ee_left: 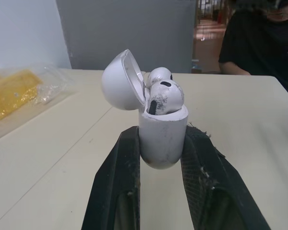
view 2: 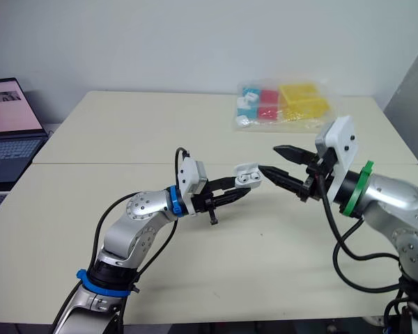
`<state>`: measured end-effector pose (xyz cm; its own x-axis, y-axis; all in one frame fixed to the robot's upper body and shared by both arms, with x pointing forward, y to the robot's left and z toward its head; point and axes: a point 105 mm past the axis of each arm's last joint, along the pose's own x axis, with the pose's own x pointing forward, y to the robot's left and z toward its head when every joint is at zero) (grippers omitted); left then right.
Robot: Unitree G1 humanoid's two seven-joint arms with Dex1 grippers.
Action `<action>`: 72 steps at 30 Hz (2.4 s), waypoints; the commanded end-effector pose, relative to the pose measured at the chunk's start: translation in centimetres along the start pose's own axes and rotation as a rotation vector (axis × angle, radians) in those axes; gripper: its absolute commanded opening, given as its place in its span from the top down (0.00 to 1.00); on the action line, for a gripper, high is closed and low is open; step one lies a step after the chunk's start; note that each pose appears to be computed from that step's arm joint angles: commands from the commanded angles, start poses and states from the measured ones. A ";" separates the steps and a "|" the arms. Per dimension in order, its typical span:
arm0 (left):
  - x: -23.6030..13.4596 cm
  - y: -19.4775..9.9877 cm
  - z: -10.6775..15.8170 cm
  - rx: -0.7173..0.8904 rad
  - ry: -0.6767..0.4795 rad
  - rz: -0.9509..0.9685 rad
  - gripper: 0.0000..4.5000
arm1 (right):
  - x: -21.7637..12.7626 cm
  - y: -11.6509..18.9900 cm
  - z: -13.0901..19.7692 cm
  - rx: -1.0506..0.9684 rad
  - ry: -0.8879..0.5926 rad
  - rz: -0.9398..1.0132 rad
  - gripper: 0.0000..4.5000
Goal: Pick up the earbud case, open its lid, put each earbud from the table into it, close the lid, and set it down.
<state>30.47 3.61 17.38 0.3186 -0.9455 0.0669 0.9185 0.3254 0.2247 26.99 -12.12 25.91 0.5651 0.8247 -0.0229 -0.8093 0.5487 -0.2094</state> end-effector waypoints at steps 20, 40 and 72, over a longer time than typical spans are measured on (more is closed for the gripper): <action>0.3 -0.5 1.5 0.055 -0.047 -0.028 0.82 | 4.1 -5.4 3.5 -0.273 0.125 0.199 0.41; 0.5 -0.8 1.4 0.053 -0.045 -0.051 0.82 | 6.0 -6.1 1.5 -0.305 0.279 0.353 1.00; 0.5 -0.9 1.5 0.047 -0.044 -0.057 0.82 | 5.7 -2.4 0.0 -0.266 0.415 0.634 1.00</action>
<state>30.02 3.30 17.45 0.2795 -0.9579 0.0658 0.9279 0.2870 0.2379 32.95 -8.79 25.18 0.0928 0.8125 -0.5755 -0.9689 -0.0595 -0.2402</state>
